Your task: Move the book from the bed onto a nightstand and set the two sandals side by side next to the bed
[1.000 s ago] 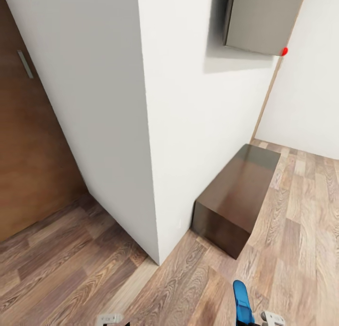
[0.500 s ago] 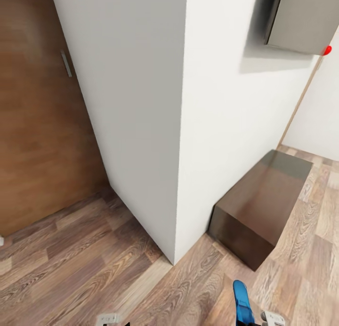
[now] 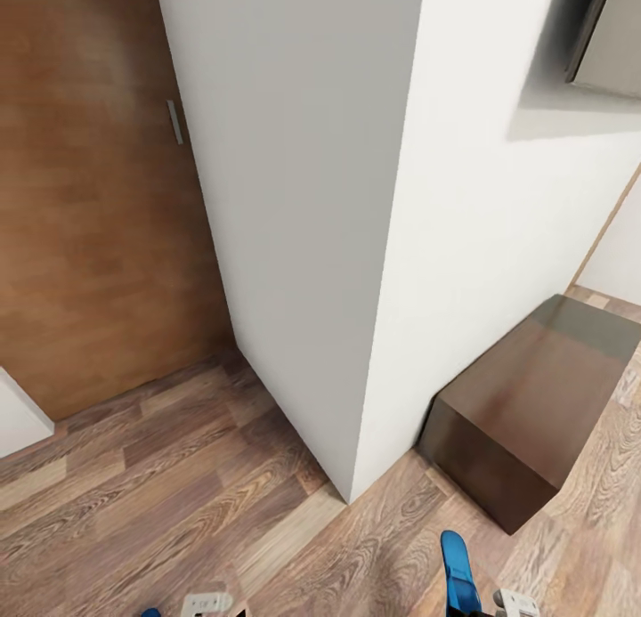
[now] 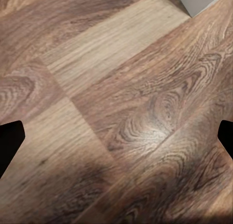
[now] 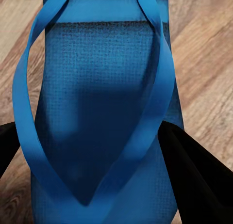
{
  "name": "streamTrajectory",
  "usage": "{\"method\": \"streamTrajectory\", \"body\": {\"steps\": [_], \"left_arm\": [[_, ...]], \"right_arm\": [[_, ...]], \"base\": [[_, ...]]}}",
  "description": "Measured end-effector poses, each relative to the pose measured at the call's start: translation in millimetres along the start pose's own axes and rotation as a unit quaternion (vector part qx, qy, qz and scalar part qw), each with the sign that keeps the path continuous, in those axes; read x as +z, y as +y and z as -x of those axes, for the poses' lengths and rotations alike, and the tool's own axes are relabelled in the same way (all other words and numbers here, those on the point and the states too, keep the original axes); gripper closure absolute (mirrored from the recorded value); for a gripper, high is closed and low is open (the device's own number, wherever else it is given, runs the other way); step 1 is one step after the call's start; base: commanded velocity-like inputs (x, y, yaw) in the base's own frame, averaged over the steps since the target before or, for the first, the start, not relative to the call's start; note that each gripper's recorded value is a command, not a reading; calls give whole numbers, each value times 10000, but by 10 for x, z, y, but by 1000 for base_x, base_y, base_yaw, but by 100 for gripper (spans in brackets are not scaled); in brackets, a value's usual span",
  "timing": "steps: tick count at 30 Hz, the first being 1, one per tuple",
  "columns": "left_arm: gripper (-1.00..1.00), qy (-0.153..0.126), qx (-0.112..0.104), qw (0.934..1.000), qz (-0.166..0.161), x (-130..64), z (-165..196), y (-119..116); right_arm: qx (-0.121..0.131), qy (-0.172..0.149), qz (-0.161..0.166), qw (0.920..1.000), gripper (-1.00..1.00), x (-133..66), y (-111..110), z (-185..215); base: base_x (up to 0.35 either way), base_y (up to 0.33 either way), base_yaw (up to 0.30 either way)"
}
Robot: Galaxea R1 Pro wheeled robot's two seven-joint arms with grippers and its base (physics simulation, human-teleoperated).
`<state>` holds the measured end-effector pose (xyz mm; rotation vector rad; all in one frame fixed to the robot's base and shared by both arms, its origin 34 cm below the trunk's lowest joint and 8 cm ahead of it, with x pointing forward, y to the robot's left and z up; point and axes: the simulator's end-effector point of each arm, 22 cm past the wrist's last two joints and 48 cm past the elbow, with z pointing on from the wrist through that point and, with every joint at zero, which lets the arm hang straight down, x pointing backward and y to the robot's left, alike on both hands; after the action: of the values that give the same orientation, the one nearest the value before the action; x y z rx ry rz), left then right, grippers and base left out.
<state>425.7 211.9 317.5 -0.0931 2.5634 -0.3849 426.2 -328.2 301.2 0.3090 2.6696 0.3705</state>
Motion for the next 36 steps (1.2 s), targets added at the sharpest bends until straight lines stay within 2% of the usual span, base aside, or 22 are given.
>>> {"method": "streamTrajectory", "body": {"steps": [7, 36], "left_arm": [[-100, 0, -3, 10000, -3, 1, -1, -4], [-100, 0, -1, 10000, 0, -1, 0, 1]], "right_arm": [[2, -2, 7, 10000, 100, 0, 3, 1], [-18, 6, -4, 10000, 100, 1, -1, -3]], "base": [[0, 0, 115], [0, 0, 283]]}}
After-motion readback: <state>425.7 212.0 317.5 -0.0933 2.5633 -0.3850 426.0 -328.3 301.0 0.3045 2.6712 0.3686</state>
